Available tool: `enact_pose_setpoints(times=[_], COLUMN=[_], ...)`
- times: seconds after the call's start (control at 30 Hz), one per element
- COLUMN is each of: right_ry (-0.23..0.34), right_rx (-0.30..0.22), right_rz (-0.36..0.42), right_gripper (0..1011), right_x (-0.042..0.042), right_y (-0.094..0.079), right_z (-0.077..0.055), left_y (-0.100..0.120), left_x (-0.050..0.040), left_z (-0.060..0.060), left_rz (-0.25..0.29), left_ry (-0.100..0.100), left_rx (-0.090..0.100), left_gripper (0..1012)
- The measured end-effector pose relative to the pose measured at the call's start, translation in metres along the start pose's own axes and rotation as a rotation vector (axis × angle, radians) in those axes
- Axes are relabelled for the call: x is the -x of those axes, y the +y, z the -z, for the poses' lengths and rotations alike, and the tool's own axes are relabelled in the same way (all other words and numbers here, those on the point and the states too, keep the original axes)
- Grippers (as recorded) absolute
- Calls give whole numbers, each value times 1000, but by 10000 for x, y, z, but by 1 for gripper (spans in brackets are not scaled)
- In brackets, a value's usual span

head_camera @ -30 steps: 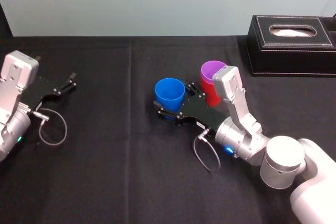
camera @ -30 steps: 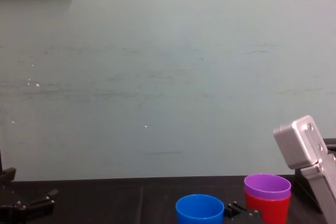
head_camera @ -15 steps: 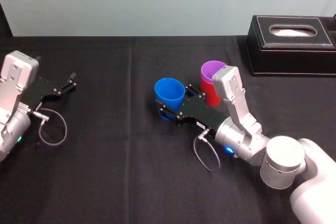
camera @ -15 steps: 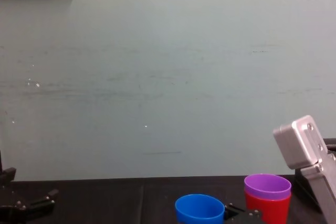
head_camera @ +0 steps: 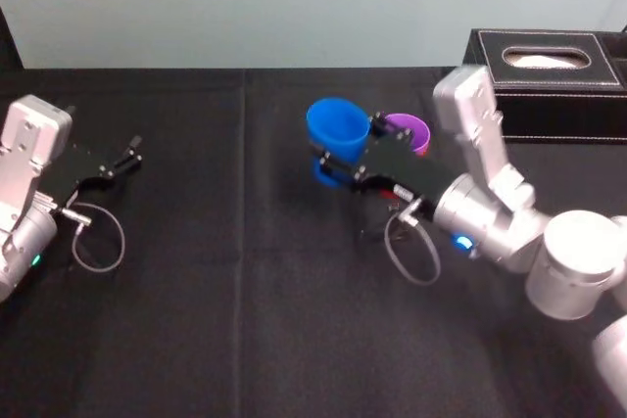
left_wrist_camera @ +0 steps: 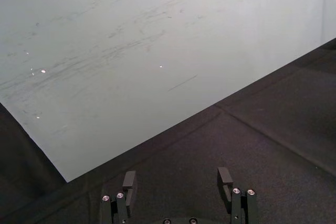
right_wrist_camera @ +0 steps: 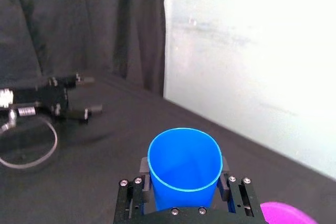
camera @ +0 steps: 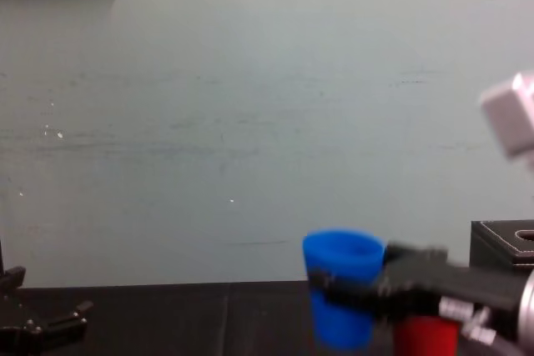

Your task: Stack the three plastic cups sequentially using one hand.

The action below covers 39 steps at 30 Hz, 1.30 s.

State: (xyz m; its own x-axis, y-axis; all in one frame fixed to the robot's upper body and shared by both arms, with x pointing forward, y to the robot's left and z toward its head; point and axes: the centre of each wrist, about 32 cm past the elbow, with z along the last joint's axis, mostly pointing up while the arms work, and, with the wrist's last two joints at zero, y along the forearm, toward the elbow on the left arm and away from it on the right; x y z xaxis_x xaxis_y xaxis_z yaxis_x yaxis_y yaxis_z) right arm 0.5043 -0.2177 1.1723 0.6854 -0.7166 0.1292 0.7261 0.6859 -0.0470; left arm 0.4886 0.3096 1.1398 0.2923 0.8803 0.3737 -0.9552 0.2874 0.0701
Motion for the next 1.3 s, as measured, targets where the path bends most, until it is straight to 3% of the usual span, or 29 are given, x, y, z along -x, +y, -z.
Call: enact_pose_setpoints(times=[0.03, 0.27, 0.5, 0.9, 1.3], right_ry=[1, 15, 22, 33, 33], right_rx=[-5, -17, -10, 23, 24], right_rz=[1, 28, 79, 144, 148], right_gripper=[726, 726, 724, 724, 724], right_x=[-43, -223, -356, -473, -510], right_y=[-36, -162, -225, -323, -300], right_z=[-110, -499, -638, -479, -306], left_y=[0, 0, 0, 0, 0], left_x=[0, 0, 0, 0, 0], left_z=[0, 0, 0, 0, 0], left_rz=[0, 0, 0, 0, 0], left_ry=[0, 0, 0, 0, 0], left_rx=[0, 0, 0, 0, 0], left_gripper=[1005, 1005, 1005, 1005, 1005])
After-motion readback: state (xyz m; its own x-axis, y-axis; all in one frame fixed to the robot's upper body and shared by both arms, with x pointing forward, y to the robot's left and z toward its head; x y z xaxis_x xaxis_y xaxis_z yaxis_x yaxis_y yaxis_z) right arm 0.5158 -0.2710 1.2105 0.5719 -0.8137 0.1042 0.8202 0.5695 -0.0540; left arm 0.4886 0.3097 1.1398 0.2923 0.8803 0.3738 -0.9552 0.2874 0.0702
